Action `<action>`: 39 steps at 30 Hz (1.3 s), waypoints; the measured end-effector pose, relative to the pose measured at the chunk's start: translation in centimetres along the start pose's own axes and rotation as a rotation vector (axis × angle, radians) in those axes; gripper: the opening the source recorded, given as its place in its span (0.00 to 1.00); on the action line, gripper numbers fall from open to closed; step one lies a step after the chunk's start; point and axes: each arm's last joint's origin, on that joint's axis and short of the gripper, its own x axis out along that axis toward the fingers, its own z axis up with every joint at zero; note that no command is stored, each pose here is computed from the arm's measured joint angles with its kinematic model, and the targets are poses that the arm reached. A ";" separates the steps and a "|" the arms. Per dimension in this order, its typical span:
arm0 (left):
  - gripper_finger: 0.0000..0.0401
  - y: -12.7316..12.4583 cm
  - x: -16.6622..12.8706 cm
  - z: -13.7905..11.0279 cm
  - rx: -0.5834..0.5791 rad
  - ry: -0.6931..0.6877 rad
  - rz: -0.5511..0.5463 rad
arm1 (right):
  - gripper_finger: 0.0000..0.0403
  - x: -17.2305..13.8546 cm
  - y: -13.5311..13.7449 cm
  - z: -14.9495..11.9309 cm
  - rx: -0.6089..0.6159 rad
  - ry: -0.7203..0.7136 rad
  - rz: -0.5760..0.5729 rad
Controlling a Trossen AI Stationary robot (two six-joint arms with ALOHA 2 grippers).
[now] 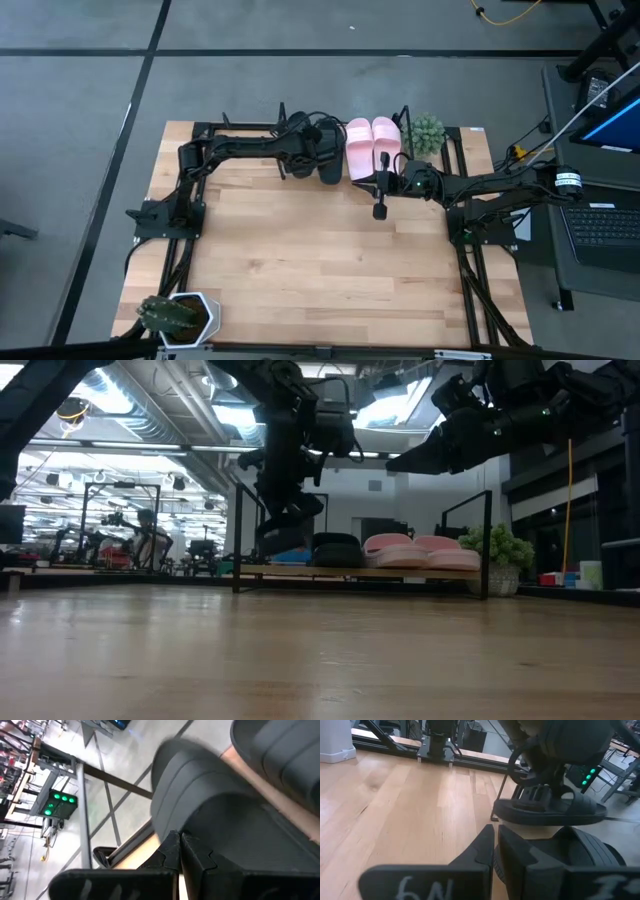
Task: Pick and place slides into the shelf
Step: Put the black slipper on the shelf
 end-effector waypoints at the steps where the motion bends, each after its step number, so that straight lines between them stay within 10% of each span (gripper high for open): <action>1: 0.00 0.0 0.0 -0.1 0.006 0.005 0.000 | 0.07 0.0 0.0 0.0 0.000 0.000 0.000; 39: 0.00 -2.2 1.7 -0.7 0.119 0.047 -0.014 | 0.07 0.0 0.0 0.0 -0.001 -0.002 0.001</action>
